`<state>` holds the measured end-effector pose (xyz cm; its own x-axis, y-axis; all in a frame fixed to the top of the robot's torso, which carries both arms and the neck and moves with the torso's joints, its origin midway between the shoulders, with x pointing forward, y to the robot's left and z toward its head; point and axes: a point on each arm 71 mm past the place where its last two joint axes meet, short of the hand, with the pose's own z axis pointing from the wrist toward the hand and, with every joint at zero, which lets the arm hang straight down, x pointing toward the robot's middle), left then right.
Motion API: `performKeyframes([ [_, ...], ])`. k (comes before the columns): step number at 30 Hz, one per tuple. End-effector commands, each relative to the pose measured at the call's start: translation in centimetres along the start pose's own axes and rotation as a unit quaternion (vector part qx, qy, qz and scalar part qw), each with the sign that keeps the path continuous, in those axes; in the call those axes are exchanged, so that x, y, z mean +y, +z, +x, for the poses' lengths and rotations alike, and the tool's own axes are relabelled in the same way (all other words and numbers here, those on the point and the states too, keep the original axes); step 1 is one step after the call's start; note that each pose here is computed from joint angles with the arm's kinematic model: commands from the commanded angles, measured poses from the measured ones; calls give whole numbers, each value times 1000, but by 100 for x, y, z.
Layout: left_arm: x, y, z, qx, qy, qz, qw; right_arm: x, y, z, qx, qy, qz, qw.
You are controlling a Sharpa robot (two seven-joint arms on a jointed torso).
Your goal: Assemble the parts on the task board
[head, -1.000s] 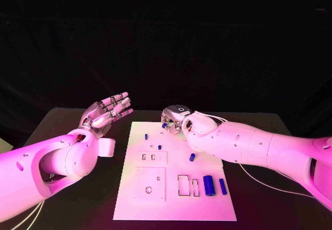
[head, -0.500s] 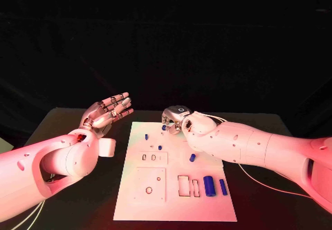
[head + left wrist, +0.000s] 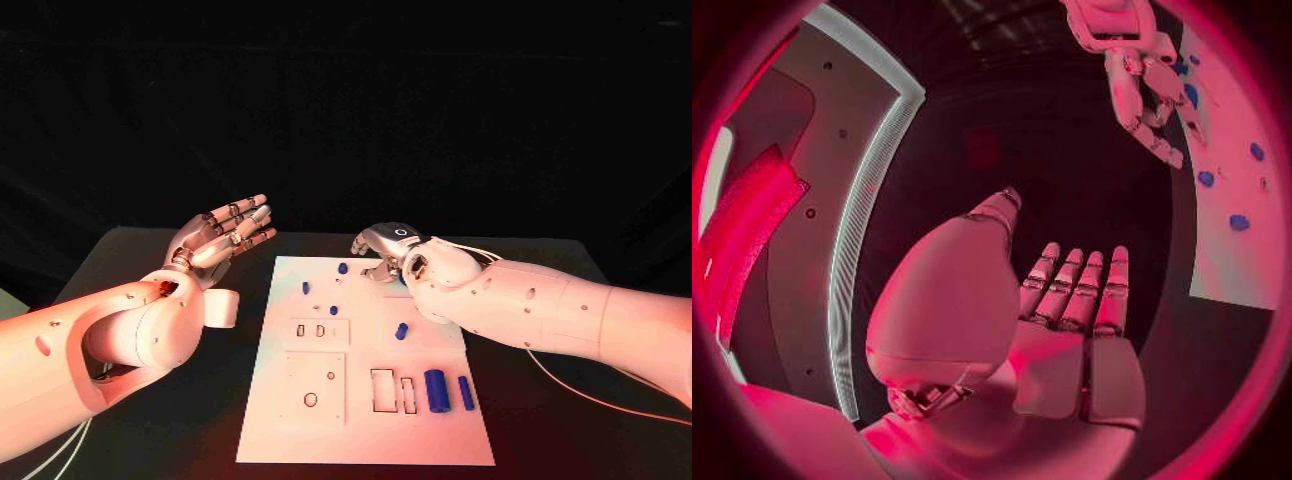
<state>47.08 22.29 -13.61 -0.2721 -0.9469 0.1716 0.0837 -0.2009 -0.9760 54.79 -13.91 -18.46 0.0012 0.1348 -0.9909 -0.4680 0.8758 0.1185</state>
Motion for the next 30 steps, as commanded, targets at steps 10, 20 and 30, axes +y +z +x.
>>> performKeyframes([
  [10, -15, 30, -52, 7, -7, 7, 1000, -595, -506, -419, -37, 102, 69, 992],
  [20, 16, 75, -45, 14, -11, 6, 1000, -952, -618, -346, 50, 130, 160, 977],
  [30, 35, 102, -41, 15, -10, 6, 1000, -994, -574, -165, 86, 133, 178, 971],
])
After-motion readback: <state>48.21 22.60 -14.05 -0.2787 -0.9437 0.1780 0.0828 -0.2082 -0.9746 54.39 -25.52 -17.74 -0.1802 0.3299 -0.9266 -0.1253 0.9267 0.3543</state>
